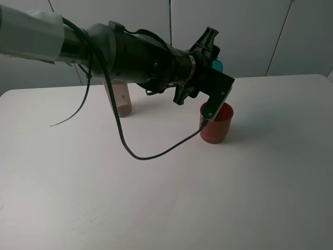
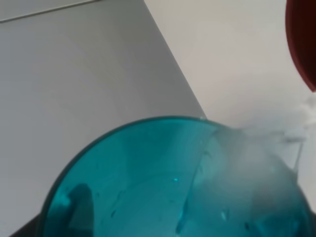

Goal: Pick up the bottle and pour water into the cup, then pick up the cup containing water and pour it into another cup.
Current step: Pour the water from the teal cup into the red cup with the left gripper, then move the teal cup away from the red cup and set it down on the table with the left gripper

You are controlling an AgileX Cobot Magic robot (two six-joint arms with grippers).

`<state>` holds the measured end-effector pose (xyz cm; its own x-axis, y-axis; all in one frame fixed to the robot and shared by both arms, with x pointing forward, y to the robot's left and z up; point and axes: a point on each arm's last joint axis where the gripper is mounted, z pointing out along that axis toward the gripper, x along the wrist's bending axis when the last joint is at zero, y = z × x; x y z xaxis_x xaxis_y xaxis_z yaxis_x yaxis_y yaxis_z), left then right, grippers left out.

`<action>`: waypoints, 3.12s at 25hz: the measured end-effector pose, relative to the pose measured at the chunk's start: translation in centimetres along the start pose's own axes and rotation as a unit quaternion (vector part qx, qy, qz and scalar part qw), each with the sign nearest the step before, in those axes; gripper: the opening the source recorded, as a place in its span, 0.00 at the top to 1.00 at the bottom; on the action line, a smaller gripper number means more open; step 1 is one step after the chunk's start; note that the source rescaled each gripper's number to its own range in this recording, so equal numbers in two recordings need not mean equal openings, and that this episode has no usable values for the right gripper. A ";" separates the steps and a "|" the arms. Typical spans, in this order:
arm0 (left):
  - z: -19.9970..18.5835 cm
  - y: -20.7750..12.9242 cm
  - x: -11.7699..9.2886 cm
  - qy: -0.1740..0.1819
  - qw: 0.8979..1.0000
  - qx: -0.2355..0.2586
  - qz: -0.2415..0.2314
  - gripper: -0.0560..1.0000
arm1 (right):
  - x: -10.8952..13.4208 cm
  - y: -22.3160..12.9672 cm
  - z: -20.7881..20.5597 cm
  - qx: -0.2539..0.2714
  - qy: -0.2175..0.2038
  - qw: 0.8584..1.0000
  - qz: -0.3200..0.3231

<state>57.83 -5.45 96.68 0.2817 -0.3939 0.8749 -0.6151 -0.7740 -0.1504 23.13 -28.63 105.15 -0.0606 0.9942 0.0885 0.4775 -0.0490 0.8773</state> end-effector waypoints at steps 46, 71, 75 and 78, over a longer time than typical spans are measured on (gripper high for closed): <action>-0.1 0.5 0.1 0.003 0.991 -0.001 0.137 0.88 | 0.0 0.0 0.0 0.000 0.000 1.000 0.000; -2.2 -0.2 2.5 0.022 0.980 -0.002 -0.197 0.88 | 0.0 0.0 0.0 0.000 0.000 1.000 0.000; -4.0 -1.0 3.2 0.016 0.962 -0.008 -0.274 0.88 | 0.0 0.0 0.0 0.000 0.000 1.000 0.000; -5.6 -2.0 2.7 0.002 0.949 -0.023 -0.315 0.88 | 0.0 0.0 0.0 0.000 0.000 1.000 0.000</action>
<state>55.72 -2.17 101.91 0.6015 0.1412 0.7863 -0.3566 -0.8333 0.4225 23.13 -28.63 105.15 -0.0606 0.9942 0.0885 0.4775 -0.0490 0.8773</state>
